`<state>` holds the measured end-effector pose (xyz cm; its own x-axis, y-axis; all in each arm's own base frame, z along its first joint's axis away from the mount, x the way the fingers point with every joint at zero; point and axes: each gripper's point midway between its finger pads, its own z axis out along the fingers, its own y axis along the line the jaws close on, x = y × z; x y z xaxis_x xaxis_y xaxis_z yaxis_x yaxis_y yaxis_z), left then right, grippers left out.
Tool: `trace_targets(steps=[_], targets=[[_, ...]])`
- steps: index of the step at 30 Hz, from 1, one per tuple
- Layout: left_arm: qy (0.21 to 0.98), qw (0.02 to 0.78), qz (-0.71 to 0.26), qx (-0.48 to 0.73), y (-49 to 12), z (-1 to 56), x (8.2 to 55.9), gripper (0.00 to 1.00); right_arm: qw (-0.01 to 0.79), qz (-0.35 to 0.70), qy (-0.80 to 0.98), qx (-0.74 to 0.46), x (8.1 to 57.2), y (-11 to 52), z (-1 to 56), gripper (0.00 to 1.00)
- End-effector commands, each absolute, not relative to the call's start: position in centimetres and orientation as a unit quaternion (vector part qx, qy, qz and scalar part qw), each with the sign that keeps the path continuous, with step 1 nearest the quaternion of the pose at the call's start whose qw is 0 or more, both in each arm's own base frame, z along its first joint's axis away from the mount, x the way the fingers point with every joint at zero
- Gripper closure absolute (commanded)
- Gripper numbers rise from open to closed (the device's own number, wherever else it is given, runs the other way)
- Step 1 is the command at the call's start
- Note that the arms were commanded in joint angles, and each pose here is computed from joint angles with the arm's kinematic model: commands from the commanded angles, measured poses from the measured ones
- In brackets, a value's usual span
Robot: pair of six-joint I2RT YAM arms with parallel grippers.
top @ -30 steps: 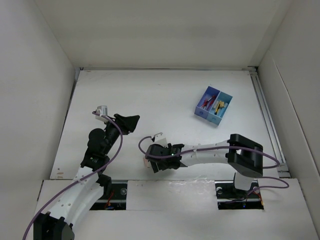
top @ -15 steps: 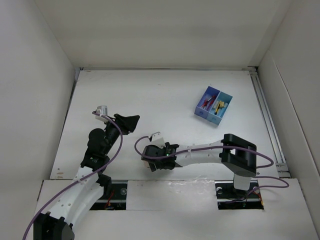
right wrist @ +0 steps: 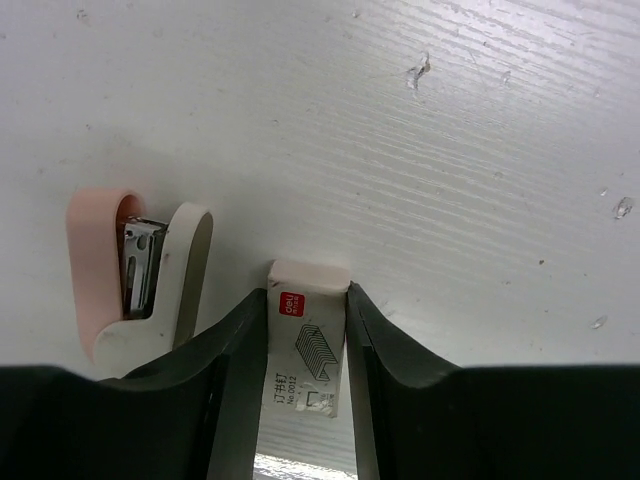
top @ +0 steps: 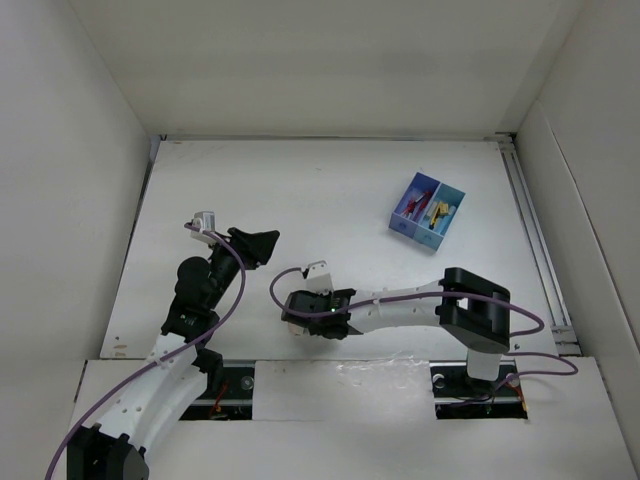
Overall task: Sort the stationery into containers
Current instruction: Pick up the stationery from the center of the board, then place the stationery in the storage box.
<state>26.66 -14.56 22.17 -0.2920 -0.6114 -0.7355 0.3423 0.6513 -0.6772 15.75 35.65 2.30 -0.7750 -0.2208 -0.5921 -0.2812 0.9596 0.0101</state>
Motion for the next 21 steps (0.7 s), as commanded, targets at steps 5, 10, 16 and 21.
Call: trace_targets(steps=[5,10,16,21], targets=[[0.678,0.597,-0.42,-0.087,-14.9,23.1,26.5,0.46,0.332,0.039,0.937,-0.104,16.5,34.7,3.7,0.87],[0.675,0.6,-0.421,-0.086,-14.8,23.4,26.4,0.46,0.341,0.058,0.934,-0.087,16.6,34.6,5.5,0.91],[0.675,0.6,-0.421,-0.086,-14.8,23.4,26.4,0.46,0.362,0.057,0.928,-0.071,17.3,33.2,7.8,0.93],[0.679,0.595,-0.422,-0.084,-15.0,23.1,26.4,0.46,0.404,0.037,0.914,0.0,21.5,29.6,11.1,0.93]])
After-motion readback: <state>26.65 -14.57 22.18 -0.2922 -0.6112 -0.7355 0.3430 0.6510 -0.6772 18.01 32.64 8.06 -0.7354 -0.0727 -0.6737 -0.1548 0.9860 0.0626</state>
